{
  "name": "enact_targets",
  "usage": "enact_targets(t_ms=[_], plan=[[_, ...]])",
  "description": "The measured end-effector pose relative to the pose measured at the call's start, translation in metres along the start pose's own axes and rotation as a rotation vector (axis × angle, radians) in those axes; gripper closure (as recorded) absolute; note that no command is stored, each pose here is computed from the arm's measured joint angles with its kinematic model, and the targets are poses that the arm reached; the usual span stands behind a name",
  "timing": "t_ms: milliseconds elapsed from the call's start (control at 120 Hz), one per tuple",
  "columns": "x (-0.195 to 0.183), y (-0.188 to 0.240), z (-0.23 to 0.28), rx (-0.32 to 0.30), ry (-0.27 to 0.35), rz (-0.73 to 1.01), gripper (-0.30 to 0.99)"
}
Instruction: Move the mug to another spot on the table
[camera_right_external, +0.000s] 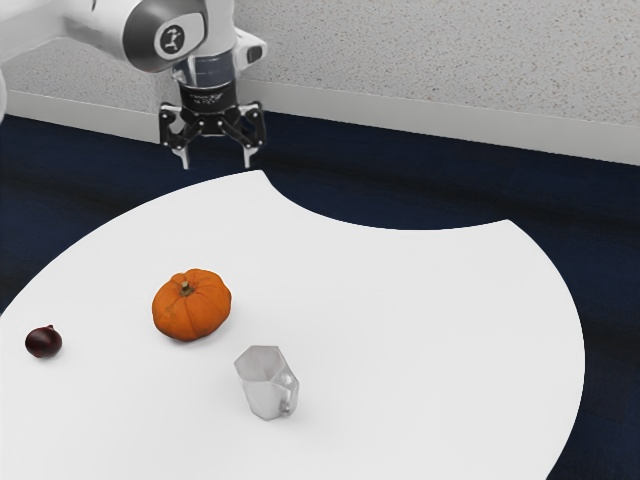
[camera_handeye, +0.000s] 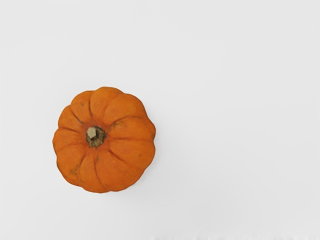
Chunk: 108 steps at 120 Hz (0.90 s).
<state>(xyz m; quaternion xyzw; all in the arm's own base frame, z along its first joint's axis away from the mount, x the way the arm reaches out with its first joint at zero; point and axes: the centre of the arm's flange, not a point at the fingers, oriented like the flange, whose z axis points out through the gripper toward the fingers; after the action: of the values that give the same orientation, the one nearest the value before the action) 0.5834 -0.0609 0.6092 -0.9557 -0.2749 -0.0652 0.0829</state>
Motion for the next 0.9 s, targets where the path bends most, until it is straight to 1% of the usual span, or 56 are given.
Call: enact_targets(t_ms=[92,208,317,400,483,617,775,900], plan=[[-0.003,0.004,0.004,0.003,-0.01,0.056,0.0],[-0.01,0.012,0.032,0.022,-0.046,0.11,0.0],[-0.02,0.02,0.057,0.016,-0.11,0.12,0.0],[-0.042,0.032,0.067,0.002,-0.151,0.116,0.0],[-0.072,0.046,0.074,-0.005,-0.172,0.114,0.0],[-0.121,0.067,0.09,0.0,-0.182,0.095,0.0],[-0.174,0.091,0.108,0.001,-0.17,0.047,0.0],[-0.204,0.09,0.124,0.007,-0.153,-0.051,0.0]])
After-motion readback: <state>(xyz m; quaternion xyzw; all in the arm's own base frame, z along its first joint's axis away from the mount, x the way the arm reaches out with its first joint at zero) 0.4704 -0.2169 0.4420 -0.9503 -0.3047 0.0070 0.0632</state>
